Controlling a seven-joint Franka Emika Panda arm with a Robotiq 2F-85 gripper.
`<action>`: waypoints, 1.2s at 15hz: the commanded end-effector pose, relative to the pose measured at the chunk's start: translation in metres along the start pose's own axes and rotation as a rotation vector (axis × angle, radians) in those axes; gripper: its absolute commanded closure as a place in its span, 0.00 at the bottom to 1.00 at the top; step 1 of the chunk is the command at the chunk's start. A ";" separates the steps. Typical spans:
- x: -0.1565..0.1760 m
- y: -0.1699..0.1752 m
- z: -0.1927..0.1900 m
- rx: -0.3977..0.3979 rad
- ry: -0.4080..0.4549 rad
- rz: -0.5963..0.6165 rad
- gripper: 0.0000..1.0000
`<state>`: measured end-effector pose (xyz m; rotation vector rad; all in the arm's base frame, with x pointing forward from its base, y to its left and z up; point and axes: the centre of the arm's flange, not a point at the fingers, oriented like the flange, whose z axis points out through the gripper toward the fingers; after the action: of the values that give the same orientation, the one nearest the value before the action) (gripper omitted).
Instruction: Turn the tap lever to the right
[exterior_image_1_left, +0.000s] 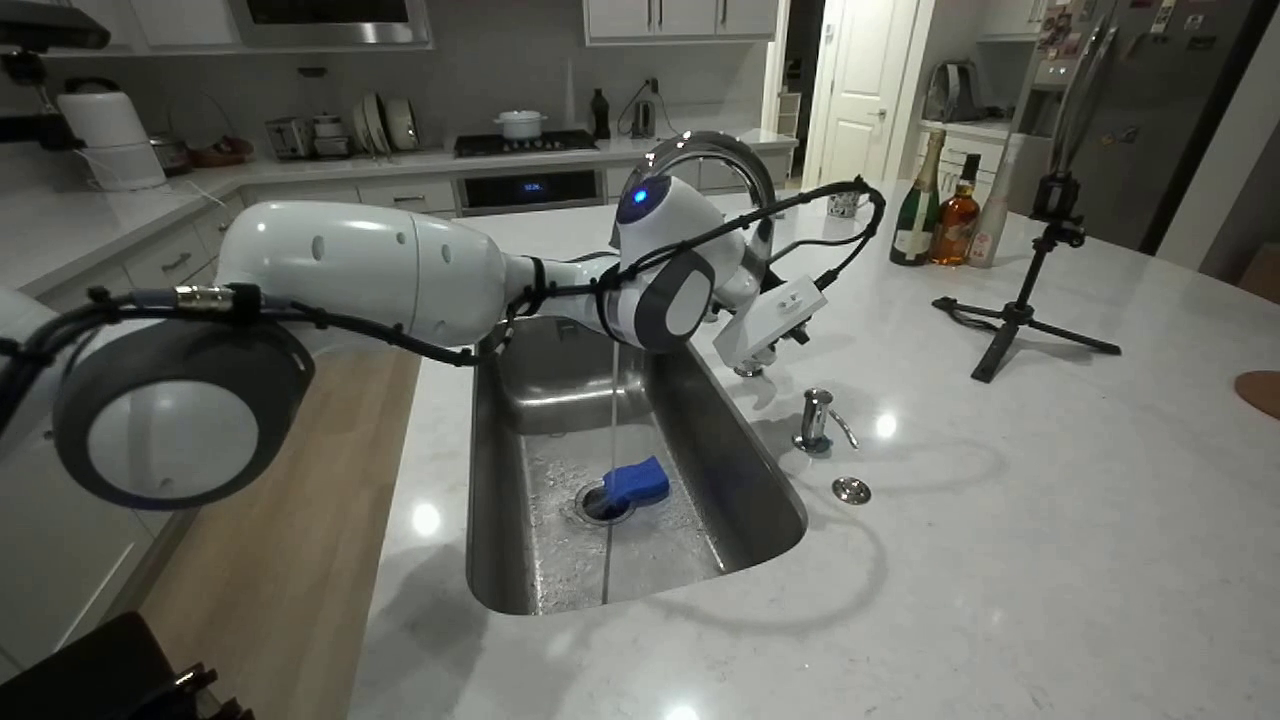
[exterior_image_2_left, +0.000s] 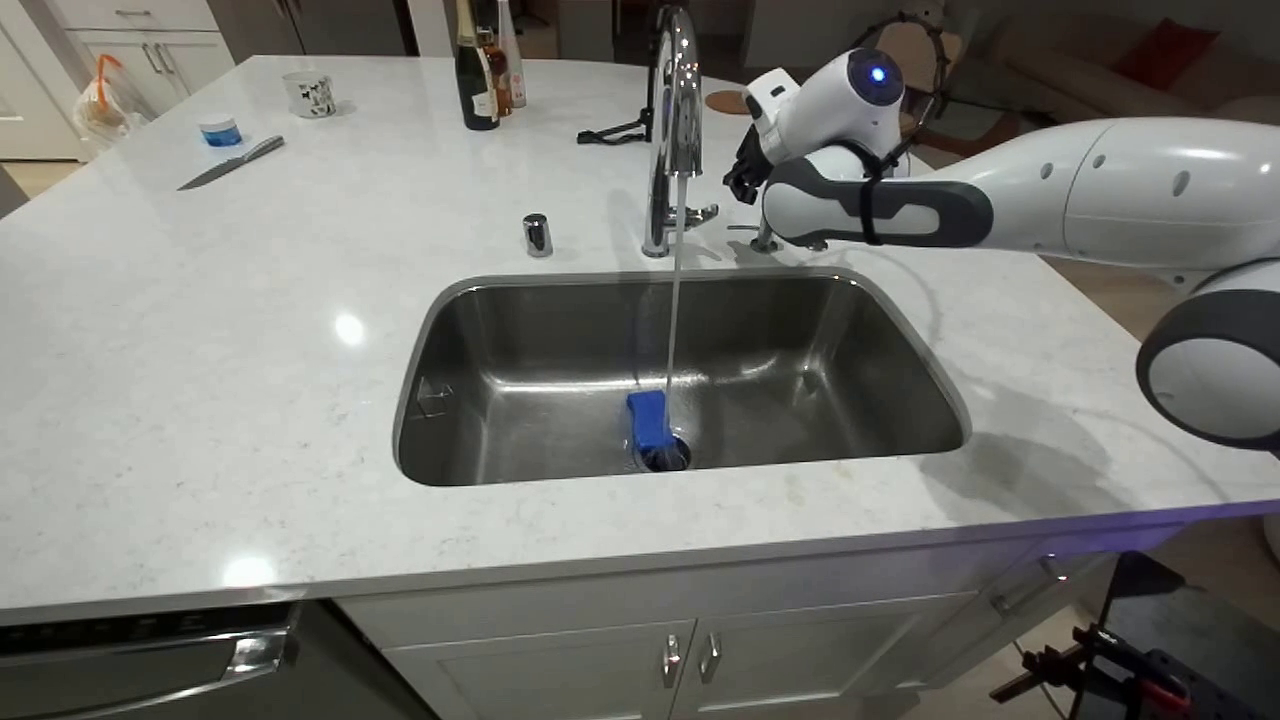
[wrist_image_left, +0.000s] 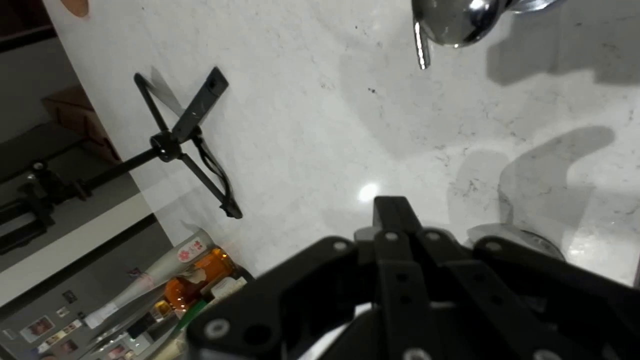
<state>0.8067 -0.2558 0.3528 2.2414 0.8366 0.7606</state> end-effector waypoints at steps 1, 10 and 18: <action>0.019 0.027 -0.052 -0.055 -0.057 0.081 1.00; 0.031 0.070 -0.138 -0.002 -0.137 0.225 1.00; 0.046 0.090 -0.201 0.121 -0.155 0.407 1.00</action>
<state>0.7629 -0.2265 0.5379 2.5057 0.4361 0.7287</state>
